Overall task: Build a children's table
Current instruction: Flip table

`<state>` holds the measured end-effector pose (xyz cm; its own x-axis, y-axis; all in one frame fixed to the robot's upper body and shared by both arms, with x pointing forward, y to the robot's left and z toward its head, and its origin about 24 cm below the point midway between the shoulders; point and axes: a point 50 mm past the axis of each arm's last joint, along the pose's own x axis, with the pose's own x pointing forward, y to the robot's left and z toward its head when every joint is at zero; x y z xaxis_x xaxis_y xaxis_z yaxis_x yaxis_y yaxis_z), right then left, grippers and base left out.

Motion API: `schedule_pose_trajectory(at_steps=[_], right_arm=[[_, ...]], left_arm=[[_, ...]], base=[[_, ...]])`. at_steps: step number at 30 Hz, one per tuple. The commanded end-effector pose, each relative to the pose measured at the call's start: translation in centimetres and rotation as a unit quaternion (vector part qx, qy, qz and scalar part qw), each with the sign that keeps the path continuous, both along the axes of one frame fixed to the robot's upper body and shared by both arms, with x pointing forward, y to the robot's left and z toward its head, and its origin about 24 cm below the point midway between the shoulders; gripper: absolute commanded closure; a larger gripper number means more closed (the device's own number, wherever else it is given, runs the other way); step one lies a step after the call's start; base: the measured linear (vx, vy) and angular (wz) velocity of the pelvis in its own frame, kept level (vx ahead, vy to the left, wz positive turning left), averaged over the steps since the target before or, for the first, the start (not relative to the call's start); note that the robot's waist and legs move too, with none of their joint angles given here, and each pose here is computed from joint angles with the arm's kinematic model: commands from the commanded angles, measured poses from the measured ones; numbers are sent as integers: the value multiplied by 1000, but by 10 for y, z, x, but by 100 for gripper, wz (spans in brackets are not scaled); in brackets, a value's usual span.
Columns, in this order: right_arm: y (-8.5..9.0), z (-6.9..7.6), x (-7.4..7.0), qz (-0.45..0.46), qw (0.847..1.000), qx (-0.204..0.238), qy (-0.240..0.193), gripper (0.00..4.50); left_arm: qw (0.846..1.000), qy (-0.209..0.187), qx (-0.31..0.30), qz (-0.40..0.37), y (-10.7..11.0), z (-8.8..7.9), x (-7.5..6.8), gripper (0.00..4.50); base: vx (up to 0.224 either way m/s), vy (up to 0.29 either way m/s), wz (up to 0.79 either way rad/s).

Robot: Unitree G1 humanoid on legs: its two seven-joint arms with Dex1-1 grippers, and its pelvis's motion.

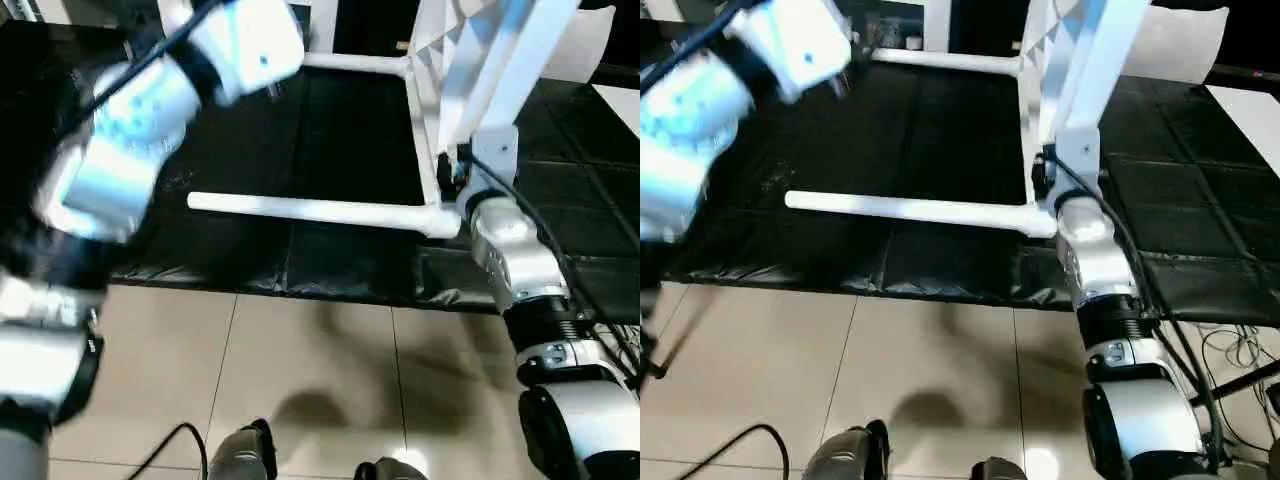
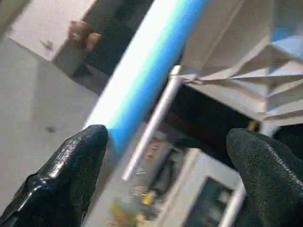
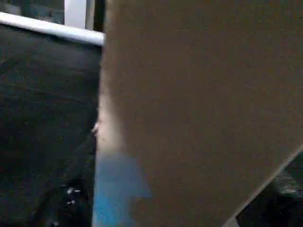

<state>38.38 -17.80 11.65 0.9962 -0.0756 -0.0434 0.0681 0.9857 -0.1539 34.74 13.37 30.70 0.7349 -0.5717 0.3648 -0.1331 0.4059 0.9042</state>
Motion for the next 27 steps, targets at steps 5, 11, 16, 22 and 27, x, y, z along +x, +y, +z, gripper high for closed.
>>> schedule_pose_trajectory(at_steps=[5,11,16,22,27], right_arm=[[-1,0,3,10,1000,9,-12,185],[1,5,4,16,1000,0,-24,233],[1,8,4,25,999,-22,-30,245],[-1,19,6,30,997,-59,-45,250],[-6,31,5,38,992,-105,-61,250]], left_arm=[[996,-80,20,21,1,18,6,0],[996,-76,16,39,5,20,19,0],[998,-63,-3,30,4,21,22,34],[998,-51,-6,31,4,20,29,92],[999,-36,-13,36,7,20,33,128]], base=[[0,0,0],[0,0,0],[0,0,0],[0,0,0],[0,0,0]])
